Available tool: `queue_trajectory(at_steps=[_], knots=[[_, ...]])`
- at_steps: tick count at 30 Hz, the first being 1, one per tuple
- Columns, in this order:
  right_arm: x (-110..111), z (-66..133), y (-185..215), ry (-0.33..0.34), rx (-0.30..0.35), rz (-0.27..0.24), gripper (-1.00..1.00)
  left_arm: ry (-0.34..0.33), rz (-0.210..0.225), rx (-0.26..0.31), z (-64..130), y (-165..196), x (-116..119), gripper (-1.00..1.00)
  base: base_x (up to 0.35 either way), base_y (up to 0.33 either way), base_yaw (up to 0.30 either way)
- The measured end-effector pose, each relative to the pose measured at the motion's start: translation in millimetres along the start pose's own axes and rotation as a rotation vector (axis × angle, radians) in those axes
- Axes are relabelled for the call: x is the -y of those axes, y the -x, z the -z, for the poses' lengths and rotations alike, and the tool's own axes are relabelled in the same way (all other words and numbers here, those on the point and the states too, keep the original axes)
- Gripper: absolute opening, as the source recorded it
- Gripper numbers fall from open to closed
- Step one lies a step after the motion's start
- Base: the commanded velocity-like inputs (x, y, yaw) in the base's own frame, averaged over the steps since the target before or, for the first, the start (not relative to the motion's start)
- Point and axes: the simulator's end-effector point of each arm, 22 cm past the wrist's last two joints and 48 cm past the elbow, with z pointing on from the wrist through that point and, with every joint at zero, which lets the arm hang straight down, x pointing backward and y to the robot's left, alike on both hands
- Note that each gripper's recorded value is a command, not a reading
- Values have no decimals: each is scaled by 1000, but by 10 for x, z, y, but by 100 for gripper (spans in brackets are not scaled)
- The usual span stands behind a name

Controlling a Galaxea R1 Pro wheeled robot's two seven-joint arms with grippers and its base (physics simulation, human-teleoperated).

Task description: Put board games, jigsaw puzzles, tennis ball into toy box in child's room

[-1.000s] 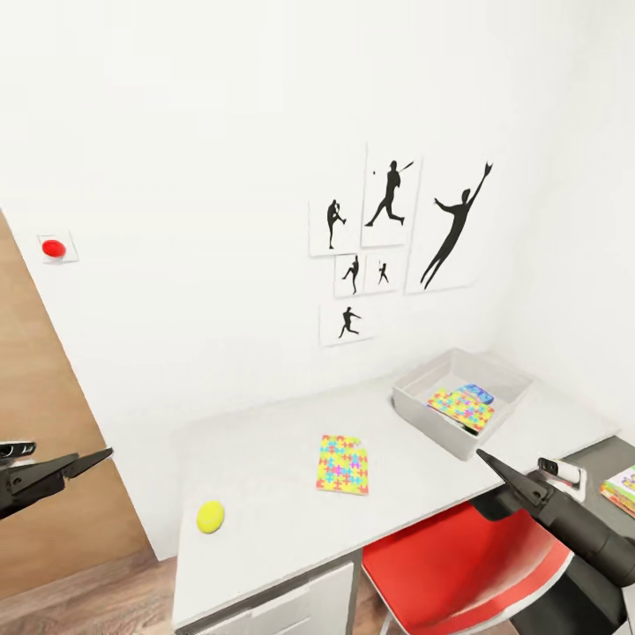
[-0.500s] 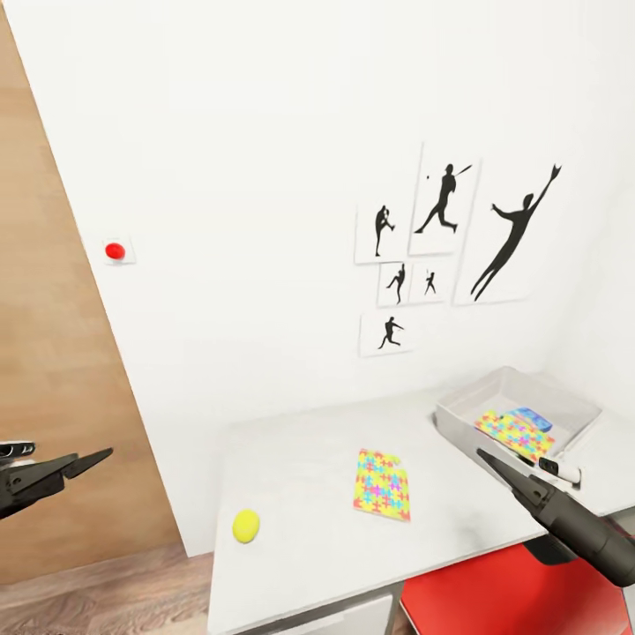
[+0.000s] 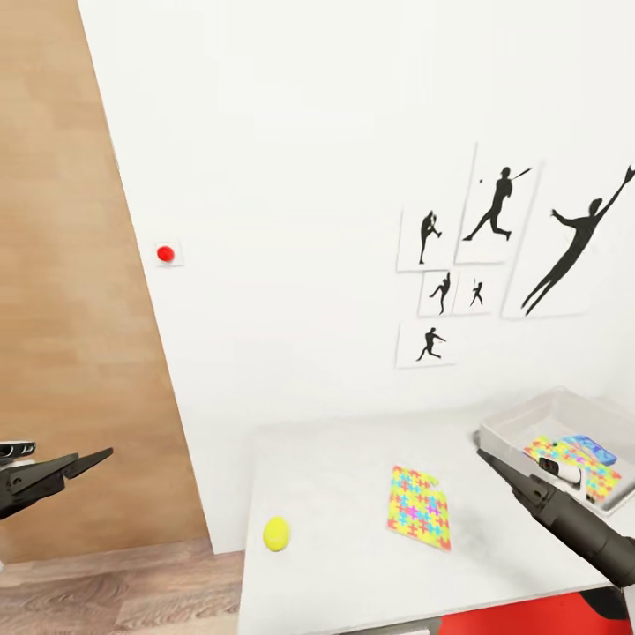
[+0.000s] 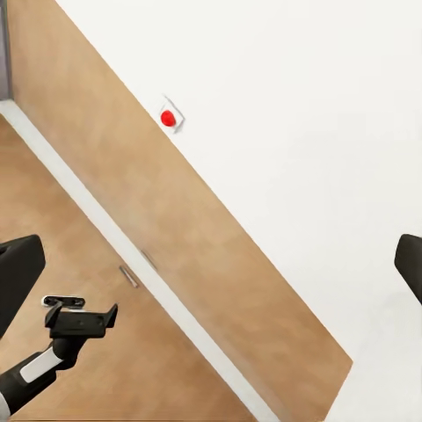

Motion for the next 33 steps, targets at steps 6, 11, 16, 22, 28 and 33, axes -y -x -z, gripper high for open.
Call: queue_trajectory(at_steps=[6,11,16,22,28,33], knots=[[-17,2,13,2,2,3,100,-2,-5,1,0,12,24,100,62,10,241],[-25,5,17,4,2,3,100,-4,-8,1,-1,14,35,100,182,52,115],[-25,5,17,5,2,2,100,-4,-14,2,-1,16,36,100,125,-76,25],[-19,6,13,4,3,0,100,-4,-19,2,-1,17,34,100,70,-131,5],[-16,10,16,3,4,1,100,-4,-20,2,-1,17,34,100,10,-19,1],[-9,13,13,2,4,-2,100,-4,-20,2,-2,18,34,100,2,26,0]])
